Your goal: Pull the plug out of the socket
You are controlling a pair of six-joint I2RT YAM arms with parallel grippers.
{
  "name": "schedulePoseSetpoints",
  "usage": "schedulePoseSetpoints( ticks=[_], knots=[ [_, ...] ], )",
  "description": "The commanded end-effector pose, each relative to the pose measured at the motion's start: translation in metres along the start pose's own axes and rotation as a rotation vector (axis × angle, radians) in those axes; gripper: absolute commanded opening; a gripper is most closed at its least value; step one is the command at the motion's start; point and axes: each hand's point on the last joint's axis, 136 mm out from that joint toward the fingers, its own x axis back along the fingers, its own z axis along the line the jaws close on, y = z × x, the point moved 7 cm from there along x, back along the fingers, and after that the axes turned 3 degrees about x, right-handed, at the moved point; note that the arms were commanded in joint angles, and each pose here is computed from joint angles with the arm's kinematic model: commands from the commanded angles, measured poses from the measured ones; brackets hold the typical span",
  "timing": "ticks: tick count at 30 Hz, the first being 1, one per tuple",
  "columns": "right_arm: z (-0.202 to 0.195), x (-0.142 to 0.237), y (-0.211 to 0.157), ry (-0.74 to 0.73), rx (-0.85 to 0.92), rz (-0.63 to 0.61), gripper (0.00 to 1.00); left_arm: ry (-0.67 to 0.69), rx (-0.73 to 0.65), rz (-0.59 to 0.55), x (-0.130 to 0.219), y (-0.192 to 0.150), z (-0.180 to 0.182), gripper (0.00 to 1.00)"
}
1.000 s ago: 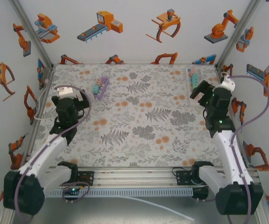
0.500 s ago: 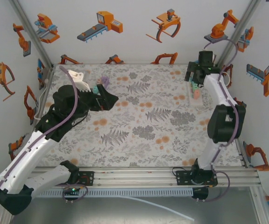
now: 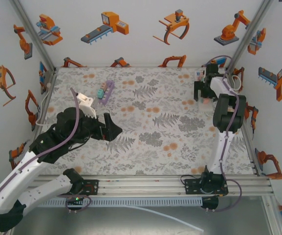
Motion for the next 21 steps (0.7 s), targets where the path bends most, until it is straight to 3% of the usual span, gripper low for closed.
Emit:
schedulePoseSetpoints(
  ticks=[1,6,17,21],
  knots=[
    [0.006,0.001,0.002,0.057,0.035,0.004,0.97,0.061,-0.035,0.019,0.003,-0.007,0.009,0.97],
    [0.012,-0.001,-0.001,0.117,0.072,0.011,0.75,0.067,-0.035,0.009,0.004,-0.006,0.009,0.97],
    [0.036,0.013,-0.018,0.282,0.154,-0.025,0.56,0.133,0.013,-0.034,0.013,-0.013,0.023,0.97],
    [0.071,0.038,-0.024,0.355,0.335,-0.101,0.52,0.156,0.029,-0.062,0.019,-0.015,0.028,0.97]
  ],
)
